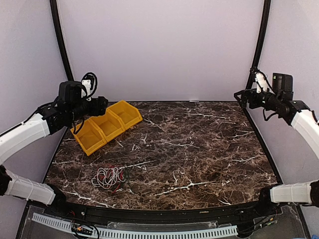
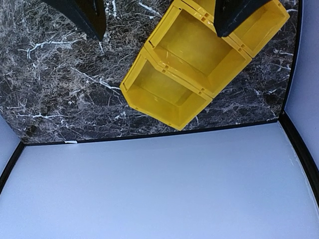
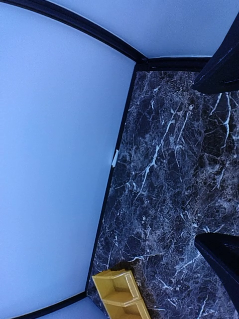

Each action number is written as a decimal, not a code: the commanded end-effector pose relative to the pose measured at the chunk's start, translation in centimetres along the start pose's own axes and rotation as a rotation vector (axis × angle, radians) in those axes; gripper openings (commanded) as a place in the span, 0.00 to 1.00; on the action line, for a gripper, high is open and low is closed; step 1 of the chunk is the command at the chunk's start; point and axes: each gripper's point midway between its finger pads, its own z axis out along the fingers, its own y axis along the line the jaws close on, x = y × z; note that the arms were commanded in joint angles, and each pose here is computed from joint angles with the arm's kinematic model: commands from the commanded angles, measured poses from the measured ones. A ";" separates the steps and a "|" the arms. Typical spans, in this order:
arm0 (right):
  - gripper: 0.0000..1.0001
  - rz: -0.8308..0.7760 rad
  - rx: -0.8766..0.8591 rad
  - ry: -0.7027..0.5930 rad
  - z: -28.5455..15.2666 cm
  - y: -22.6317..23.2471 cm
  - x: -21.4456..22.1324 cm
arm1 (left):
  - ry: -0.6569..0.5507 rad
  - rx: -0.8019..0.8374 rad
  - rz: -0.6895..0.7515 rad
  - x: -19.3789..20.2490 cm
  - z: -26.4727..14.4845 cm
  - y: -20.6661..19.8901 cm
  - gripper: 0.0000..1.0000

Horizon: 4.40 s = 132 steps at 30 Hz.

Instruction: Untangle the cables

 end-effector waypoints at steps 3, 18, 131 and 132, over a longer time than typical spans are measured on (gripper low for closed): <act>0.99 0.020 0.019 0.023 3.0 -1.1 3.7 | -0.016 0.129 -0.006 1.9 -0.1 -1.0 0.78; 0.99 -0.060 -0.293 0.121 5.7 3.4 11.3 | 0.174 0.549 0.127 9.5 -5.8 -13.0 0.82; 0.57 -0.683 -1.008 0.478 6.2 31.8 22.4 | 0.667 0.668 -0.239 26.3 3.3 -22.7 0.31; 0.57 -0.684 -1.010 0.477 6.2 31.9 22.4 | 0.663 0.667 -0.240 26.2 3.4 -22.7 0.30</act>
